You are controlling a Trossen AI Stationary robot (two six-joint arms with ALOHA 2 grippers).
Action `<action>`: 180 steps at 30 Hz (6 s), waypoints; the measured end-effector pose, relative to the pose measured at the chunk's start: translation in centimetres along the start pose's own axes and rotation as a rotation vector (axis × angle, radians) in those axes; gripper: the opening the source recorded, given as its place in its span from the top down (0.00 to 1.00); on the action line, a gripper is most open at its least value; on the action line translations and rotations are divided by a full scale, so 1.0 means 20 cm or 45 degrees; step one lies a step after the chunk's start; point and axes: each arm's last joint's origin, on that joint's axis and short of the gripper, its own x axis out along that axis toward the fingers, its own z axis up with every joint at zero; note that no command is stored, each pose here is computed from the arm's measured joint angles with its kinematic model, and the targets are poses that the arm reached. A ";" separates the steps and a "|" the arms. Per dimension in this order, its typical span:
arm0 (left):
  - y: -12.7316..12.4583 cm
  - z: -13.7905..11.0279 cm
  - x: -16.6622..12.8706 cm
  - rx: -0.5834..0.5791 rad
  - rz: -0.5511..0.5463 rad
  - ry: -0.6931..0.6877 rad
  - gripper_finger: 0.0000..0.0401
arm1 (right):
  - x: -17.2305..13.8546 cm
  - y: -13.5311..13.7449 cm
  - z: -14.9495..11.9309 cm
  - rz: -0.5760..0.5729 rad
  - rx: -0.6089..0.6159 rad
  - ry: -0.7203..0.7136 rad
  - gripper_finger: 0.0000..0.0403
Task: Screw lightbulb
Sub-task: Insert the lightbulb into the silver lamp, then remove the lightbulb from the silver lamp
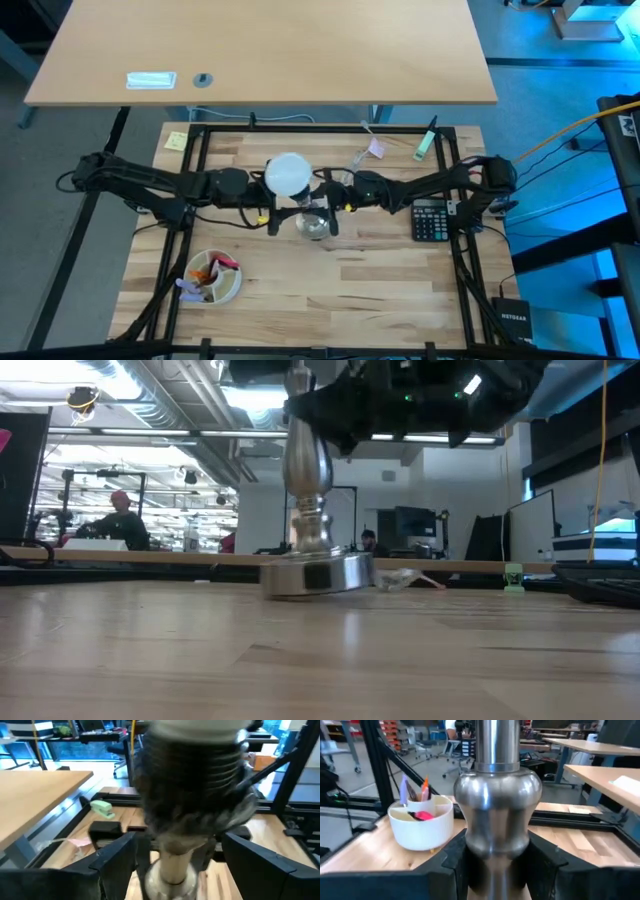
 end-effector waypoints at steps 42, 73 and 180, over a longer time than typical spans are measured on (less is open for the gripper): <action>0.01 -0.06 0.01 -0.043 0.018 0.078 0.30 | -0.18 0.00 0.19 -0.123 -0.061 0.175 0.20; 0.04 -0.37 0.34 -0.027 -0.022 0.027 0.30 | -0.54 0.05 0.48 -0.120 0.017 0.226 0.20; -0.24 -0.17 0.10 0.163 -0.511 -0.221 0.69 | -0.17 0.28 1.00 0.497 -0.115 -0.216 0.53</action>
